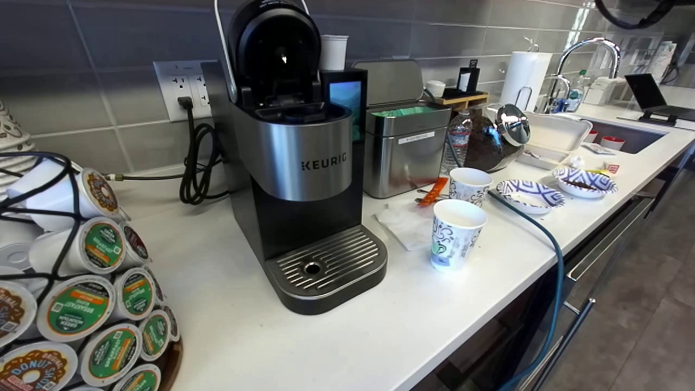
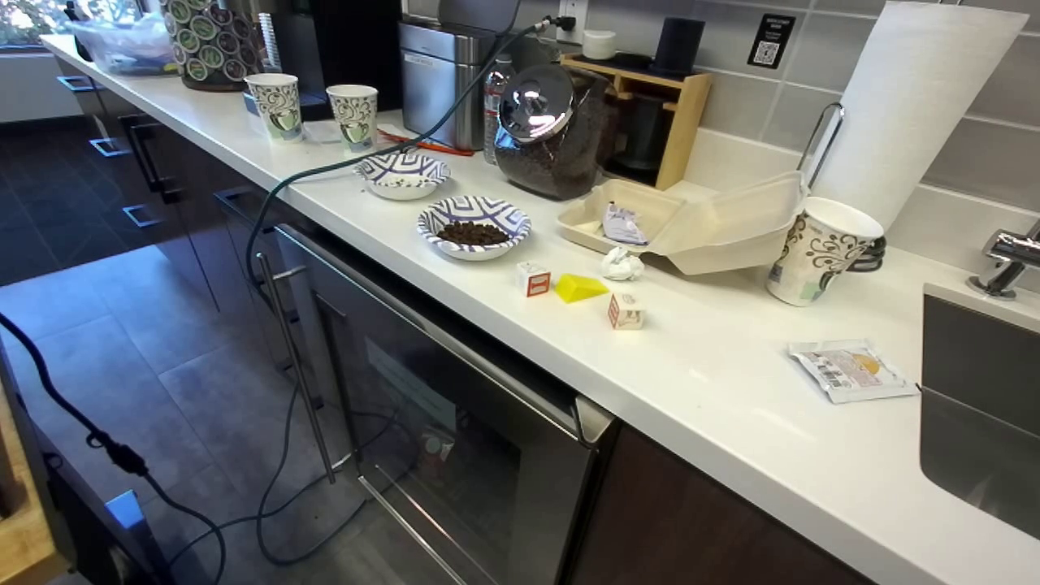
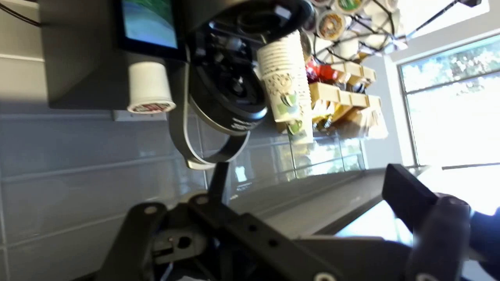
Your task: Close the coffeemaker.
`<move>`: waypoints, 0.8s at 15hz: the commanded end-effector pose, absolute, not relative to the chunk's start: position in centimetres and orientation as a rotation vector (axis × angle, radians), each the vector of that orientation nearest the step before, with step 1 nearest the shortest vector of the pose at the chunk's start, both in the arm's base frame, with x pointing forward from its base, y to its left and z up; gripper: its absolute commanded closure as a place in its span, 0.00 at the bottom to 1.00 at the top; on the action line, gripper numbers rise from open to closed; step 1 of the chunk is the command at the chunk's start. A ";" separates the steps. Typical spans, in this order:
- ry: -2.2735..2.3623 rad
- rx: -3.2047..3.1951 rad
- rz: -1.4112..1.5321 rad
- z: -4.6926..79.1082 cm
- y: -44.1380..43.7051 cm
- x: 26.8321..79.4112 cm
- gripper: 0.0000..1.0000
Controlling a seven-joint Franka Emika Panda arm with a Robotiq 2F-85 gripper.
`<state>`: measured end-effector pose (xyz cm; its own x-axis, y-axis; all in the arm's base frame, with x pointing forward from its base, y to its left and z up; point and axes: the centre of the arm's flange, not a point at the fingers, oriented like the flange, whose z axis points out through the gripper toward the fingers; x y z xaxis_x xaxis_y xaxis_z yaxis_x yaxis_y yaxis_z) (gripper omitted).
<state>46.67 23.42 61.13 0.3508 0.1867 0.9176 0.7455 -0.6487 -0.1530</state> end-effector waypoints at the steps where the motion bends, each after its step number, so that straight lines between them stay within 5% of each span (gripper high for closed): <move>1: -0.732 -1.912 -1.315 60.1 25.3 50.8 0.00; 12: -0.678 -1.697 -1.421 55.1 24.9 56.1 0.00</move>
